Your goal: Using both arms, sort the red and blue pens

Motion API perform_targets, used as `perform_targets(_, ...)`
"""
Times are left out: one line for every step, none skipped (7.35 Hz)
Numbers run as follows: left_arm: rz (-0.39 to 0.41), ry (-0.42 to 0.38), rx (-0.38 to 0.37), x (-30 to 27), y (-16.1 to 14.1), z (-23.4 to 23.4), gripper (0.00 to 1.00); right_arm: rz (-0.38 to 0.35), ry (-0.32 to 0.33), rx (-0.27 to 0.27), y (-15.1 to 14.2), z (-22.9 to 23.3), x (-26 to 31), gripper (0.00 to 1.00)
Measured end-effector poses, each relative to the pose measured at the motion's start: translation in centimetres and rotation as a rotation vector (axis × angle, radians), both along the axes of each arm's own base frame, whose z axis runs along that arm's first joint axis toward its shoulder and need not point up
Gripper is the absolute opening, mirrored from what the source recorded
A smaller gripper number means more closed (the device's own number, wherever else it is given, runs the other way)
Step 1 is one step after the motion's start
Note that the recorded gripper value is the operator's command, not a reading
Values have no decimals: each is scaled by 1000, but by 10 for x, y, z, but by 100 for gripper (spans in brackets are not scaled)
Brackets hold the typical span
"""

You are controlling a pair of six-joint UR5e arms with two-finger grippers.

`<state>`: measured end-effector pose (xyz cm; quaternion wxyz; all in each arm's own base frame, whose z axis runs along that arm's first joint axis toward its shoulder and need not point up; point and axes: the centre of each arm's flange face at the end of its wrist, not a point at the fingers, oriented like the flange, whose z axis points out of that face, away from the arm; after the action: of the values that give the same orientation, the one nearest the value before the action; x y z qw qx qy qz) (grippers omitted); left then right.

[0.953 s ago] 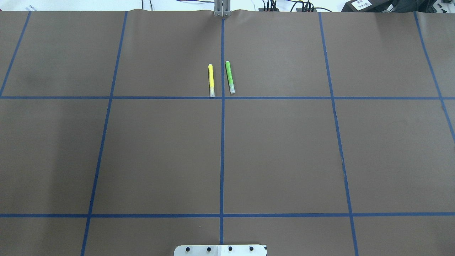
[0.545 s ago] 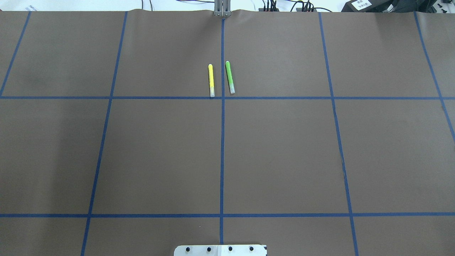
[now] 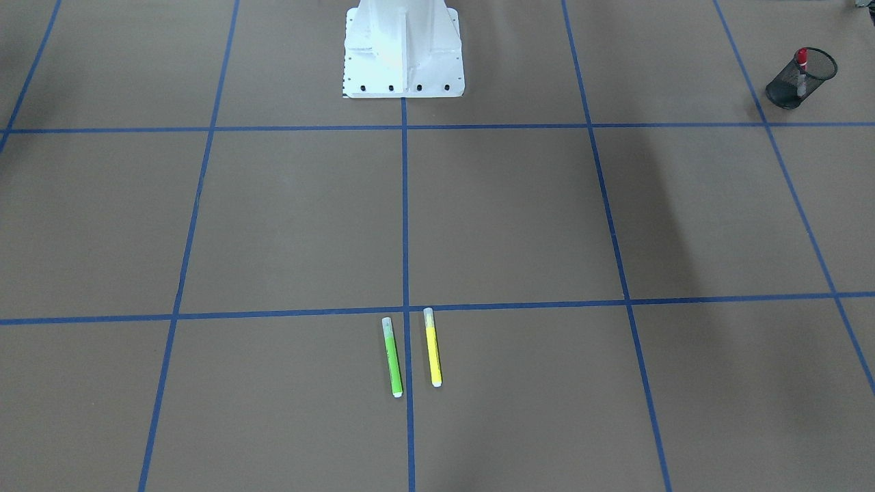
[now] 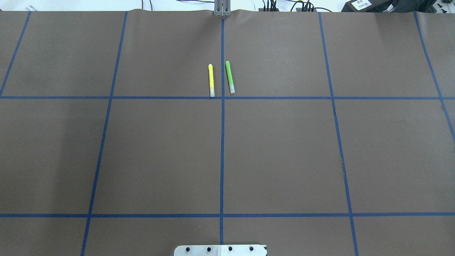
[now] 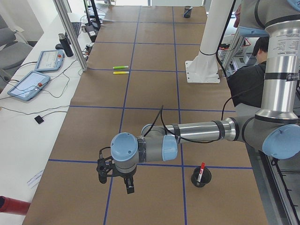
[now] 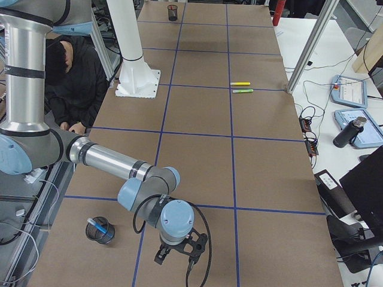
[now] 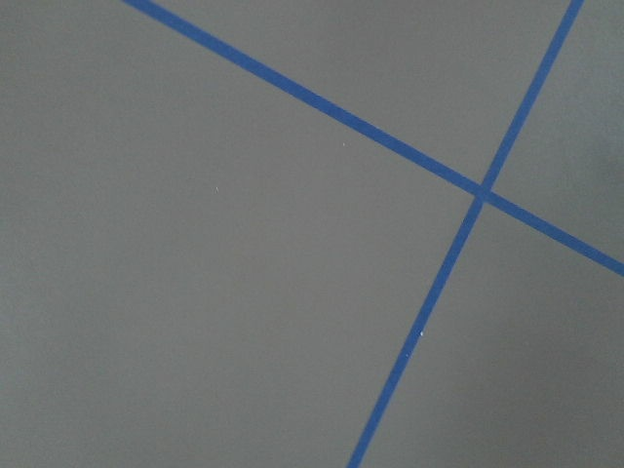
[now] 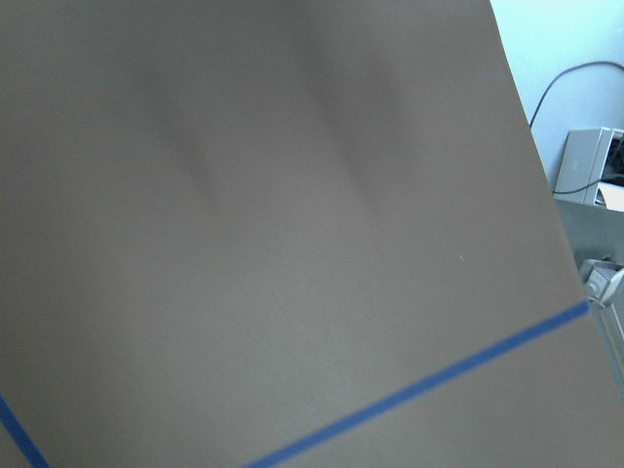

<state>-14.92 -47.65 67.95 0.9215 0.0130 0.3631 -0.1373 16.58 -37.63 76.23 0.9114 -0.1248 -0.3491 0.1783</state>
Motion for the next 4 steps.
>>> perform_targets(9,-21,43,11,-8,-21,100,12,-5,39,-30,-31,-14,100)
perform_targets(13,-28,68,26,-16,-43,100,12,-2,76,-48,-60,-27,100)
perform_targets(17,-26,81,43,-21,-61,100,0,-1,120,-60,-88,-39,100)
perform_targets(18,-20,78,58,-25,-71,100,-18,0,154,-70,-113,-54,100)
